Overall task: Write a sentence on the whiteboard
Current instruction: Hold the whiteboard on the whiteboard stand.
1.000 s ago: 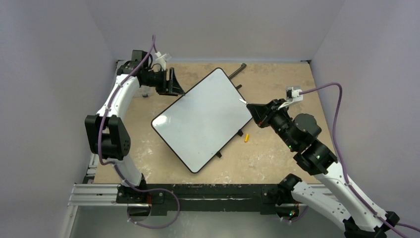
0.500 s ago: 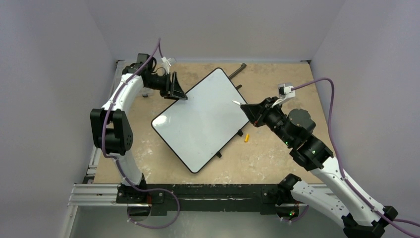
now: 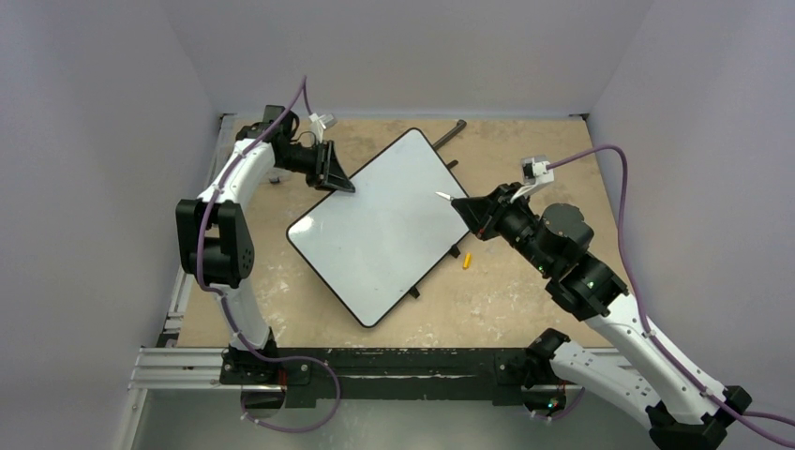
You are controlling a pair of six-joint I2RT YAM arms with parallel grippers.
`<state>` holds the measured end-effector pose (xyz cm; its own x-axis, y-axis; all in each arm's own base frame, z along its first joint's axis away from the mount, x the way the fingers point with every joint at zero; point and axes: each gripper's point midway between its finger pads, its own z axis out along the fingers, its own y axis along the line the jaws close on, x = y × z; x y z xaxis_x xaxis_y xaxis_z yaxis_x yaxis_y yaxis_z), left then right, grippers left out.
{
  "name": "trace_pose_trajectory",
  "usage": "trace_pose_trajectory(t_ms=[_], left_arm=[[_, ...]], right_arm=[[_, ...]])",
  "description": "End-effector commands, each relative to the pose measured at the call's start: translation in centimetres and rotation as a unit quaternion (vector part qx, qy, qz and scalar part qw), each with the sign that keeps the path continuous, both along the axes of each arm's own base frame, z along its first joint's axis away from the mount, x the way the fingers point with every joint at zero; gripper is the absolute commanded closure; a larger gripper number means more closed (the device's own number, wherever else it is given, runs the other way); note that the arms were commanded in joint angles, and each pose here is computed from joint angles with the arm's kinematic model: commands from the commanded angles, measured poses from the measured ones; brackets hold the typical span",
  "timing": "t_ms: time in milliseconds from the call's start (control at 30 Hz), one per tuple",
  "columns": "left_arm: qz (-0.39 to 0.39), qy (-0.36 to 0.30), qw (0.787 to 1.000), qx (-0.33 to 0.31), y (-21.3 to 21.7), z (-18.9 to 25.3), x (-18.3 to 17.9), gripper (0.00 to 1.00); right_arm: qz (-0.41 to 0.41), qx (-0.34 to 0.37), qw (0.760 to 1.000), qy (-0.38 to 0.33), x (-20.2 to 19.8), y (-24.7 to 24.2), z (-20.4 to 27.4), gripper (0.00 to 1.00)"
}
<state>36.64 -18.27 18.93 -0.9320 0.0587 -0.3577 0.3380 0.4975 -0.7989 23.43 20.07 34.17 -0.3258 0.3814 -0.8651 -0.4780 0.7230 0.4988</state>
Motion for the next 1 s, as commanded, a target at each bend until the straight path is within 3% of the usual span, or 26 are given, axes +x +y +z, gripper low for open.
trace_pose_trajectory(t_ms=[0, 233, 333, 600, 967], left_arm=[[-0.016, -0.011, 1.000, -0.005, -0.6, 0.6, -0.5, 0.75], [-0.026, -0.005, 1.000, 0.005, -1.0, 0.0, -0.8, 0.83], [-0.029, -0.002, 1.000, 0.004, -1.1, -0.1, -0.8, 1.00], [-0.047, -0.029, 0.998, 0.005, -2.0, 1.2, -1.6, 1.00], [-0.038, -0.071, 0.995, 0.056, -2.1, 0.9, -1.1, 1.00]], right_arm=[[0.004, 0.031, 0.999, -0.030, 0.0, 0.2, 3.0, 1.00], [0.007, 0.030, 0.999, -0.031, 0.1, 0.4, 2.8, 1.00], [0.012, 0.025, 0.999, -0.034, 0.2, 0.7, 2.7, 1.00], [0.114, -0.017, 0.989, -0.093, -1.5, 3.3, 2.7, 1.00], [0.279, -0.070, 0.948, -0.132, -2.7, 8.4, -1.0, 1.00]])
